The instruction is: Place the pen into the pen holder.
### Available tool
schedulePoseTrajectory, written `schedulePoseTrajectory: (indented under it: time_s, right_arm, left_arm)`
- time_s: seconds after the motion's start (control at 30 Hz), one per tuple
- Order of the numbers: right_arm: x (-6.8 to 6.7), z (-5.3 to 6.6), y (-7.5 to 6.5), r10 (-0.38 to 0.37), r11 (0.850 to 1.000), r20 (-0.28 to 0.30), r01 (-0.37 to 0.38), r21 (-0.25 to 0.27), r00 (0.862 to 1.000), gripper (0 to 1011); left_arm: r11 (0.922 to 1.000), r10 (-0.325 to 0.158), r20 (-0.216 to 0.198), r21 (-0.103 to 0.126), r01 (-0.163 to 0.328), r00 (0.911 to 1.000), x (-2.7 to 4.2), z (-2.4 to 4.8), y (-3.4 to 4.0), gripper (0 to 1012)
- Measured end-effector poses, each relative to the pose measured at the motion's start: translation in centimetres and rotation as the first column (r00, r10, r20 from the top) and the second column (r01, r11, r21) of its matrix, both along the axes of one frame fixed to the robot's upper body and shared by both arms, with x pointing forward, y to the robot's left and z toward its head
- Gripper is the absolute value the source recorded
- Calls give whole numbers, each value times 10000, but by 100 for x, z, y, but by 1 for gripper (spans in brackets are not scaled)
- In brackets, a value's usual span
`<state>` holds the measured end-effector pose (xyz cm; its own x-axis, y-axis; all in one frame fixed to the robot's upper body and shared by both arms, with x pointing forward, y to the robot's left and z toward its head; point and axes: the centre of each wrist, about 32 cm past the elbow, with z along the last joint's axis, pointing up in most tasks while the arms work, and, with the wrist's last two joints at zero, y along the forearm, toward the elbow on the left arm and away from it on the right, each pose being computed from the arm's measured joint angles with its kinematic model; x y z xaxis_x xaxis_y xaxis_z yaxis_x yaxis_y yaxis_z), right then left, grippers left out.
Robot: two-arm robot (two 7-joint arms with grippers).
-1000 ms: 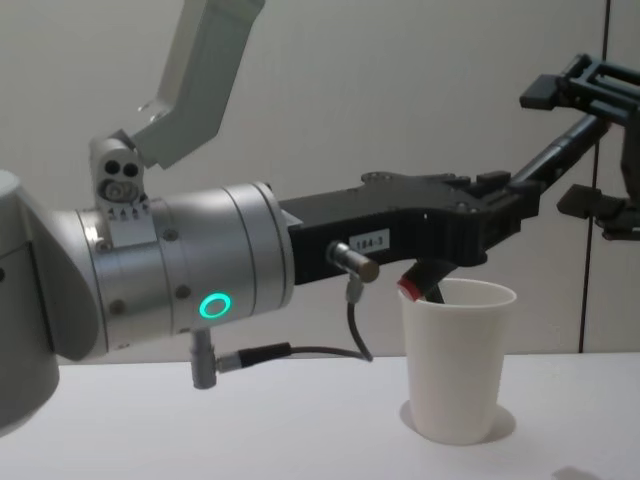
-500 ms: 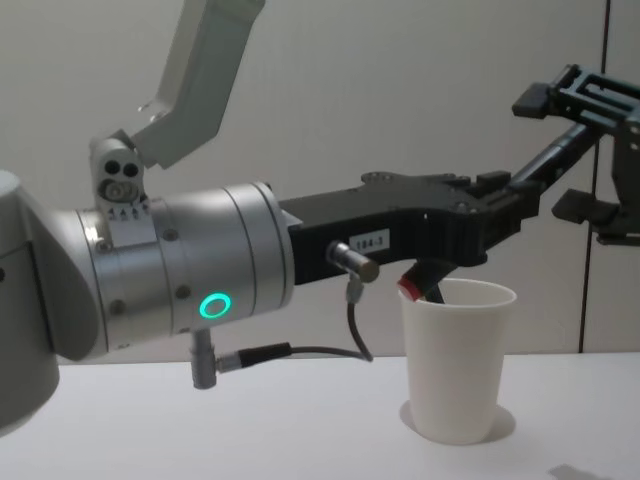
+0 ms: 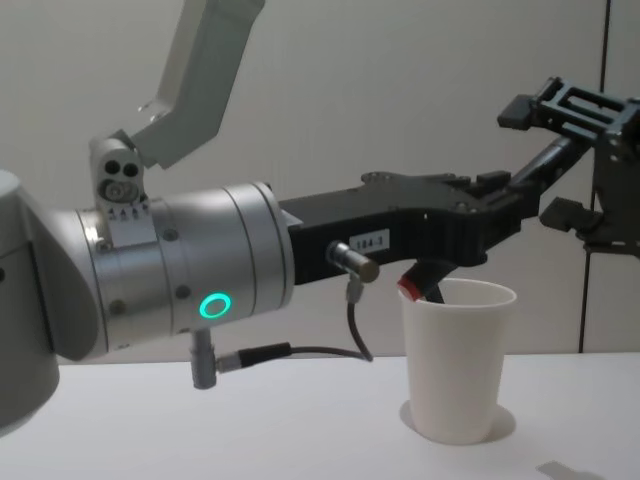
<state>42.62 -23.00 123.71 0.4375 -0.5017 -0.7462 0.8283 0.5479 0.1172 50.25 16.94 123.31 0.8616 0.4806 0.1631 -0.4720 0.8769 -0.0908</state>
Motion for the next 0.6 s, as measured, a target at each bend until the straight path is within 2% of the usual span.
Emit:
schedulePoseTrajectory:
  time_s: [0.6]
  right_arm:
    - [42, -20, 53, 24, 10000, 39, -24, -16, 10000, 1001]
  left_arm:
    - [10000, 0, 0, 0, 0, 10000, 0, 0, 0, 186]
